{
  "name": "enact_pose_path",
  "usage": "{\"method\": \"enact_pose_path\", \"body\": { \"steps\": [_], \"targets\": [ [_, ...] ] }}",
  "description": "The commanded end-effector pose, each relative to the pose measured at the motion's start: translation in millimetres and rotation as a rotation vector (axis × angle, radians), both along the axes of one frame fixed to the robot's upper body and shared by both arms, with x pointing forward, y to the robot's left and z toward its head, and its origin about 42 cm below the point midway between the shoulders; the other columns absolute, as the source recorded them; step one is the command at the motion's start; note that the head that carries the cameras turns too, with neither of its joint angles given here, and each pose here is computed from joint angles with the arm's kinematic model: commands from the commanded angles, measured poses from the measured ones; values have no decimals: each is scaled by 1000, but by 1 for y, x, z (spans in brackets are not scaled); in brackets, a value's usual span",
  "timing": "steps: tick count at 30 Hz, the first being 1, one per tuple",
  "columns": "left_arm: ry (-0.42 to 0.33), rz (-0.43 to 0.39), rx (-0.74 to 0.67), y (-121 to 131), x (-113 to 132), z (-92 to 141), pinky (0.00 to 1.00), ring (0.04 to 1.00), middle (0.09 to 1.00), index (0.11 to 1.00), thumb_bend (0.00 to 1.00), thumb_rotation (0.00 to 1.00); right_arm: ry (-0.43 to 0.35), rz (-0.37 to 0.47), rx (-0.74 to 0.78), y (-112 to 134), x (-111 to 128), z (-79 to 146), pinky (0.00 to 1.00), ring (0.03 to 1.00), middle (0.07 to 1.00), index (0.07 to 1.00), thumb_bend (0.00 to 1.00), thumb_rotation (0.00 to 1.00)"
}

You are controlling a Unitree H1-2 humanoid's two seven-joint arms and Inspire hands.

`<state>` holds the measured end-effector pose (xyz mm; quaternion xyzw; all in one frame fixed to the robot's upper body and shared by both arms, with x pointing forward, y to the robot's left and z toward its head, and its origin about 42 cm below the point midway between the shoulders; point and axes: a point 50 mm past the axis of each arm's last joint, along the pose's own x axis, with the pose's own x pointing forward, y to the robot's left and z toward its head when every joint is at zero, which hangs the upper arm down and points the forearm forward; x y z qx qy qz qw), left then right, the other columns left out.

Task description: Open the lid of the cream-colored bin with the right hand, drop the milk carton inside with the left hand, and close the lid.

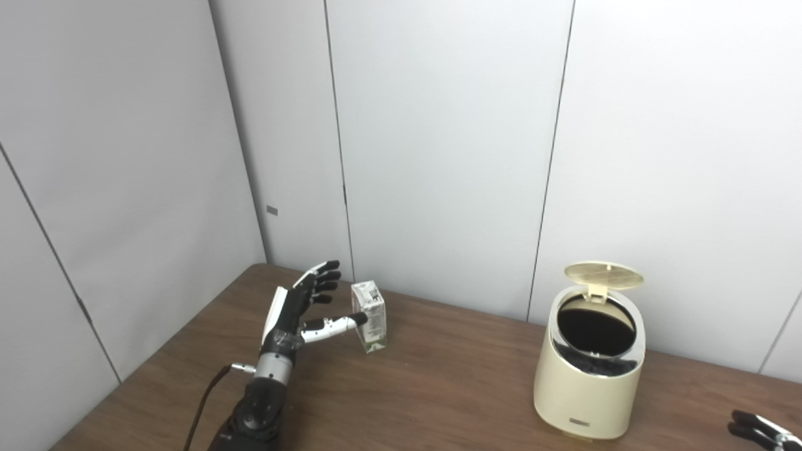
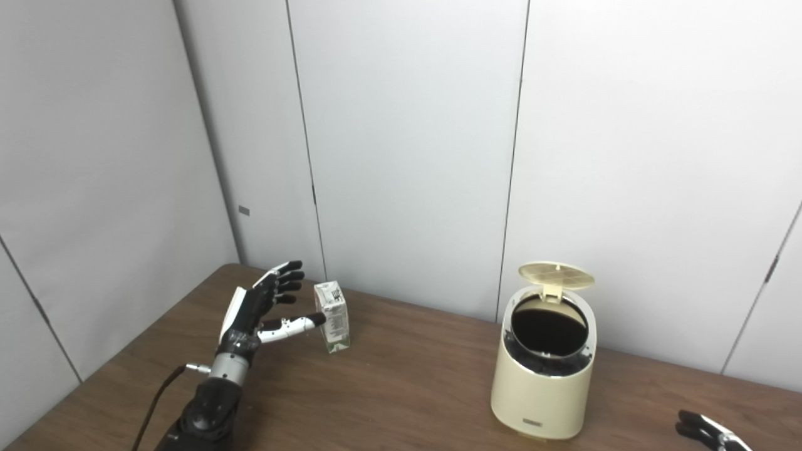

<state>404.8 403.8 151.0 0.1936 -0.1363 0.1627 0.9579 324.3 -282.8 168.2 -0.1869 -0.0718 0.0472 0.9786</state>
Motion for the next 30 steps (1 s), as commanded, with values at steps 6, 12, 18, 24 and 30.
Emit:
{"method": "enact_pose_path", "body": {
  "steps": [6, 12, 18, 24, 30],
  "targets": [
    [-92, -3, 20, -8, 17, 21, 731, 791, 815, 867, 920, 234, -73, -9, -2, -6, 0, 21, 398, 637, 787, 801, 936, 388],
    [-73, -12, 2, -16, 23, 14, 730, 785, 821, 883, 914, 221, -65, 3, -17, -9, -4, 21, 383, 629, 799, 793, 971, 420],
    [-46, -19, -29, -20, 26, 7, 761, 798, 828, 874, 918, 221, -61, 3, -3, -10, -8, 21, 405, 643, 803, 793, 969, 417],
    [-27, -7, -19, -22, 27, 1, 768, 792, 821, 852, 917, 219, -53, -3, 8, -11, -10, 19, 417, 646, 798, 793, 958, 396],
    [-20, 5, -22, -25, 27, -3, 728, 778, 809, 843, 916, 208, -54, -7, 4, -14, -12, 21, 424, 649, 798, 794, 944, 394]
  ]
}}
